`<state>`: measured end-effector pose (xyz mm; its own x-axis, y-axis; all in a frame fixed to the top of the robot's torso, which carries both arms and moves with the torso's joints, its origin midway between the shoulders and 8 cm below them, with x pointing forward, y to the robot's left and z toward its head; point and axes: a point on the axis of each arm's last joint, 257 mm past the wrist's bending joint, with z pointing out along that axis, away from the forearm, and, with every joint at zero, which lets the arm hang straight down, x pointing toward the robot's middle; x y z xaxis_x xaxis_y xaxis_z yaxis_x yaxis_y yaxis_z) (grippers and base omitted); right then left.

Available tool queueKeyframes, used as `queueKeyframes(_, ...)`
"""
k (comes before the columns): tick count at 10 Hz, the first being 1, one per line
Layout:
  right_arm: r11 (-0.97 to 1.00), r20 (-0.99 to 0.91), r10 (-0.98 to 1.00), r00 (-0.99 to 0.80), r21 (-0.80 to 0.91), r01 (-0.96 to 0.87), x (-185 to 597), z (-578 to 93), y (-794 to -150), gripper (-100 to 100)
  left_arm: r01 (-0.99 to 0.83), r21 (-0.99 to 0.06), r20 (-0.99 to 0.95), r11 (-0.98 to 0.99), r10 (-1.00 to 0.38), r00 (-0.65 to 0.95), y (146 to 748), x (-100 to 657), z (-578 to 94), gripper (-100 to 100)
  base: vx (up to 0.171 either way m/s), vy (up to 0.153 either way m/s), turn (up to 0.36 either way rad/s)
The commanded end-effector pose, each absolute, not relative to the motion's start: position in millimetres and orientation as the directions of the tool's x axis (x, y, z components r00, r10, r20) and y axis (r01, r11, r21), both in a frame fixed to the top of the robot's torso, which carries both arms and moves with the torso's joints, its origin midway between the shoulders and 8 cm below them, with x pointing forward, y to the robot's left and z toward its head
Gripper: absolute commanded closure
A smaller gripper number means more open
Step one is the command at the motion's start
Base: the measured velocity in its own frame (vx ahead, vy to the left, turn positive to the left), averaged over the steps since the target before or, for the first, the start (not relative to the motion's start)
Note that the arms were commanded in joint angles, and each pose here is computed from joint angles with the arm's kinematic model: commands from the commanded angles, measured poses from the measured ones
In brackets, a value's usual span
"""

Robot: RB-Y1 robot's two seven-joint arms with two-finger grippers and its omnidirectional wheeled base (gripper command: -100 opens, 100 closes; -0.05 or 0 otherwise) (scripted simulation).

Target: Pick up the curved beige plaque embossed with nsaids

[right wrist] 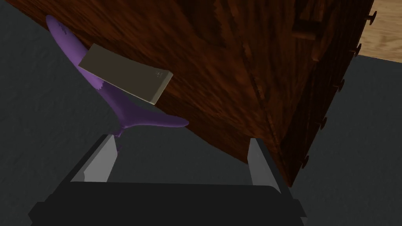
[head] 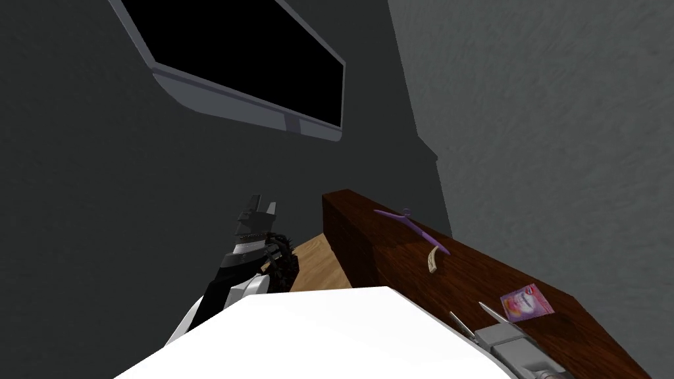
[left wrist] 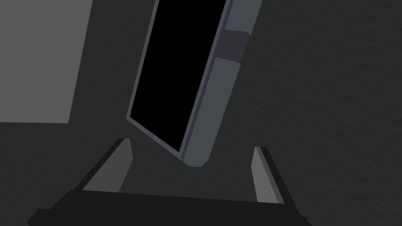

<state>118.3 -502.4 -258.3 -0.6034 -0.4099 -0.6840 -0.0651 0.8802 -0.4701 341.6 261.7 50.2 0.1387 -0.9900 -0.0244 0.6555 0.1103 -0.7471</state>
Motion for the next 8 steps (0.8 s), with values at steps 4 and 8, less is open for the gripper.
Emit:
queueKeyframes(4, 0.762, -0.463, -0.584, -0.667, -0.596, -0.252, 75, -267, -526, -100, 0.656, -0.747, -0.024, 0.110, -0.990, 0.139, 262, 342, 50, 0, 0.027, -0.007, 0.176)
queueKeyframes(8, 0.635, -0.255, -0.708, -0.658, -0.636, -0.437, 39, -271, -544, -100, 0.656, -0.747, -0.024, 0.110, -0.990, 0.139, 262, 342, 50, 0, 0.034, -0.014, 0.177)
